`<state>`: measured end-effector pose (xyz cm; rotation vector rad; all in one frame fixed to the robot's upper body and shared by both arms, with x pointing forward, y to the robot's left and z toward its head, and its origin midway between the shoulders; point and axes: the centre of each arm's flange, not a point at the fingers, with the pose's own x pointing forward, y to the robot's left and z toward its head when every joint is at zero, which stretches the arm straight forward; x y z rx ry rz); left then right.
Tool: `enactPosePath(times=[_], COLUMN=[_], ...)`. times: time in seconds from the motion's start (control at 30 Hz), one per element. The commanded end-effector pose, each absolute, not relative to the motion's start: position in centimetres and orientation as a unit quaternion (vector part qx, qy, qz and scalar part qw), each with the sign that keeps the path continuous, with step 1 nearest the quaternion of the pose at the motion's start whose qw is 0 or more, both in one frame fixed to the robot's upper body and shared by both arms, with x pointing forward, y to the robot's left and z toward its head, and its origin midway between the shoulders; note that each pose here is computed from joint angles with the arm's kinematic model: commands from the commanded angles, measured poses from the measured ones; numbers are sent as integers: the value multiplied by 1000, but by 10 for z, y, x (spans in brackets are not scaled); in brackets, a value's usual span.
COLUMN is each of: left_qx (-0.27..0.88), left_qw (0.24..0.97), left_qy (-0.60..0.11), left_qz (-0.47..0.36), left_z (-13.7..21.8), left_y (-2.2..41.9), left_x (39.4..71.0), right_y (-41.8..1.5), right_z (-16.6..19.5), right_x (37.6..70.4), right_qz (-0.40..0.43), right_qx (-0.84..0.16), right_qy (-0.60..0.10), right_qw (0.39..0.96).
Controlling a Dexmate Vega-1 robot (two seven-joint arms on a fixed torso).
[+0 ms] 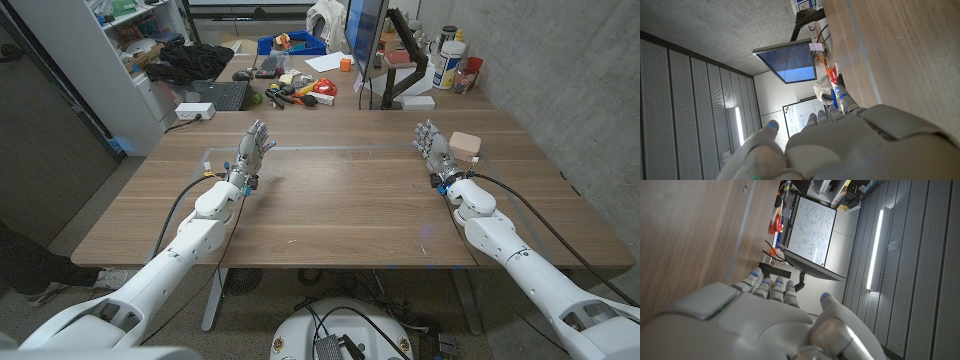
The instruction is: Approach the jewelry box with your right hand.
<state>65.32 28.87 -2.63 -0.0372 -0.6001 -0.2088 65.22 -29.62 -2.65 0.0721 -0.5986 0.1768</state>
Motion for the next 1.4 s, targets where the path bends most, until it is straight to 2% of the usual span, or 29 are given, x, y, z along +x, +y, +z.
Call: enactPosePath(times=[0.03,0.6,1.4], left_qx=[-16,-18,-12], left_qw=[951,952,952], left_qy=[-291,-289,-291], left_qz=[-104,-100,-94], left_z=[-29,-33,-36], left_y=[285,286,290], left_x=[656,655,653], right_y=[-295,-294,-290], right_z=[-31,-28,-4], right_x=[653,657,651], right_qz=[100,105,57], right_qx=[29,17,-81], right_qy=[-287,-282,-302], right_qw=[952,953,948])
